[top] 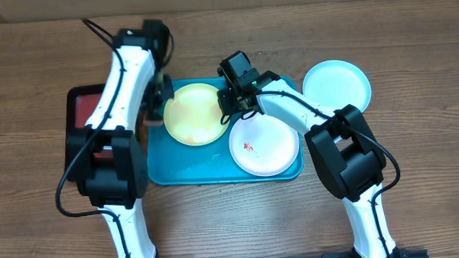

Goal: Clean dirty plates on tray and stack at the side
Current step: 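Lift the yellow plate with right gripper and set it right of tray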

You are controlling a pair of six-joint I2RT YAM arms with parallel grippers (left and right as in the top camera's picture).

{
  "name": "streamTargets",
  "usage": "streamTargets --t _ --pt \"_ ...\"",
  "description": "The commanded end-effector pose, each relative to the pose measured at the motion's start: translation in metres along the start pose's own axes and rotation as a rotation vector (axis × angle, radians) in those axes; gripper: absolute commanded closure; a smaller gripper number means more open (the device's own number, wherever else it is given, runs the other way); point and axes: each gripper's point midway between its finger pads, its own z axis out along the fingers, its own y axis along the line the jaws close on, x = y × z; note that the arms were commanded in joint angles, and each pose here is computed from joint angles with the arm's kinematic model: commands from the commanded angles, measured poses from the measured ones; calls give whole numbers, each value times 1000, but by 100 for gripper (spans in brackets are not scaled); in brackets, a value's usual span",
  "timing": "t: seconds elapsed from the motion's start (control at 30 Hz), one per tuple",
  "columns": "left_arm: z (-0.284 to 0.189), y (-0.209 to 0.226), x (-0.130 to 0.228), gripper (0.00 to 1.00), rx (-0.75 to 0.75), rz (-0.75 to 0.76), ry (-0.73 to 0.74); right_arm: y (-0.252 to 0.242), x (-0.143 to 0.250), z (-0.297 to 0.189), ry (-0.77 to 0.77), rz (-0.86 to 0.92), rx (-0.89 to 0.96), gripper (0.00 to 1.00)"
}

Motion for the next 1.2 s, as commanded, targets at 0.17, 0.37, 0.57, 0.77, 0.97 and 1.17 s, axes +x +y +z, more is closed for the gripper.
streamTargets --t 0.17,0.37,0.57,0.77,0.97,1.17 --pt "-46 51 -30 96 61 -260 -103 -16 13 10 37 -4 59 96" --pt "-24 103 -28 96 117 -417 -23 -15 8 10 18 -7 53 96" --pt "16 140 -19 96 161 -544 51 -15 9 10 21 -6 54 96" --pt "59 135 -5 96 227 -569 111 -15 9 10 21 -6 54 96" --pt "86 127 6 96 222 -563 126 -16 11 10 27 -5 56 96" --pt "84 129 3 87 224 -566 119 -16 12 10 35 -4 58 96"
